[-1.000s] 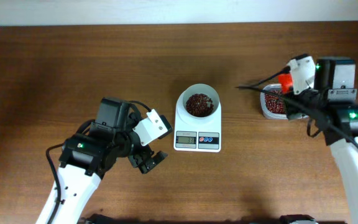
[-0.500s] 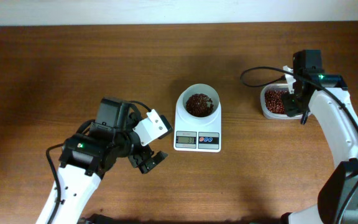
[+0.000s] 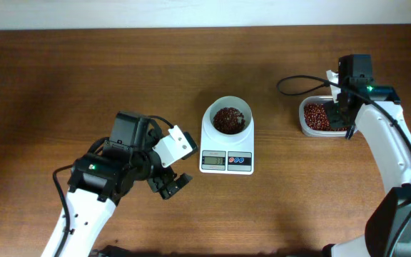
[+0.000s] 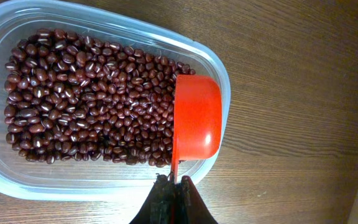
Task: Scoop and weigh 50g on scale
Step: 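Move the empty scoop with right gripper back to the bean tub, then dip the orange scoop into the red beans with right gripper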
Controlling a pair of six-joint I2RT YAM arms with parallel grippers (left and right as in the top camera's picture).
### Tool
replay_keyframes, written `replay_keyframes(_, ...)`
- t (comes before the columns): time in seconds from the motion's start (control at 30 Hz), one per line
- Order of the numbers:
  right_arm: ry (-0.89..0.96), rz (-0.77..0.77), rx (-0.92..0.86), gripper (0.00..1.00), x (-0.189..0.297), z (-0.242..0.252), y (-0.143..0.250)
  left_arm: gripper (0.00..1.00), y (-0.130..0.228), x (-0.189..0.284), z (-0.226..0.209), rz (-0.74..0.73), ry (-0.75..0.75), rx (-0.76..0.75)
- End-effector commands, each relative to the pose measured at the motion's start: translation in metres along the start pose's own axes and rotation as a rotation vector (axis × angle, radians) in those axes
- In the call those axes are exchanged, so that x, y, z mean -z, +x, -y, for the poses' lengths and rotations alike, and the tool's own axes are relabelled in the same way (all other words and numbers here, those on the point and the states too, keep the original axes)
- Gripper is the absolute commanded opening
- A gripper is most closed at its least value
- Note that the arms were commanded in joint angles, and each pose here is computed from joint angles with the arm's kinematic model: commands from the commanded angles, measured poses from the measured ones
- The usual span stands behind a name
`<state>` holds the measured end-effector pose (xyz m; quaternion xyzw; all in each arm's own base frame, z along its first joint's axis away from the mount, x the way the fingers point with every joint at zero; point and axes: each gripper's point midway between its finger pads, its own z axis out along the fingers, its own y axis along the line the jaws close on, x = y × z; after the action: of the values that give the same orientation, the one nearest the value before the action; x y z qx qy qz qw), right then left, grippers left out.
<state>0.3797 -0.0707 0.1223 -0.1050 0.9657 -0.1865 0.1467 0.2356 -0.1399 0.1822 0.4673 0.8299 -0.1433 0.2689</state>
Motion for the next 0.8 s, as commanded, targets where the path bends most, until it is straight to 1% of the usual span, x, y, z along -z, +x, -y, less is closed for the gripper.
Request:
replay_keyframes(0.0,-0.028,-0.040,0.016,0.04,-0.010,-0.006,0.006,0.99,-0.005,0.004,-0.001,0.021,-0.005,-0.014)
replay_keyframes(0.13,-0.053,-0.051,0.021,0.04,-0.014,-0.012,0.008,0.99,-0.005,0.004,-0.002,0.021,-0.005,-0.014)
replay_keyframes(0.17,-0.123,-0.041,0.023,0.04,-0.014,-0.024,0.007,0.99,-0.005,0.004,-0.002,0.021,-0.005,-0.014)
replay_keyframes(0.3,-0.275,-0.013,0.020,0.04,-0.009,-0.050,0.004,0.99,-0.006,0.004,-0.002,0.021,-0.005,-0.014)
replay_keyframes(0.4,-0.424,0.033,-0.010,0.04,-0.002,-0.070,-0.004,0.99,-0.005,0.004,-0.001,0.021,-0.005,-0.014)
replay_keyframes(0.47,-0.532,0.043,-0.094,0.04,-0.003,-0.068,-0.002,0.99,-0.005,0.004,-0.002,0.021,-0.005,-0.014)
replay_keyframes(0.53,-0.614,0.045,-0.213,0.04,-0.008,-0.056,0.002,0.99,-0.005,0.004,-0.002,0.021,-0.005,-0.014)
replay_keyframes(0.6,-0.698,0.072,-0.305,0.04,-0.007,-0.042,0.006,0.99,-0.005,0.004,-0.001,0.021,-0.005,-0.014)
replay_keyframes(0.67,-0.812,0.133,-0.393,0.04,0.002,-0.031,0.004,0.99,-0.005,0.004,-0.001,0.021,-0.005,-0.014)
replay_keyframes(0.77,-0.876,0.167,-0.479,0.04,0.006,-0.016,0.008,0.99,-0.005,0.004,-0.001,0.021,-0.005,-0.014)
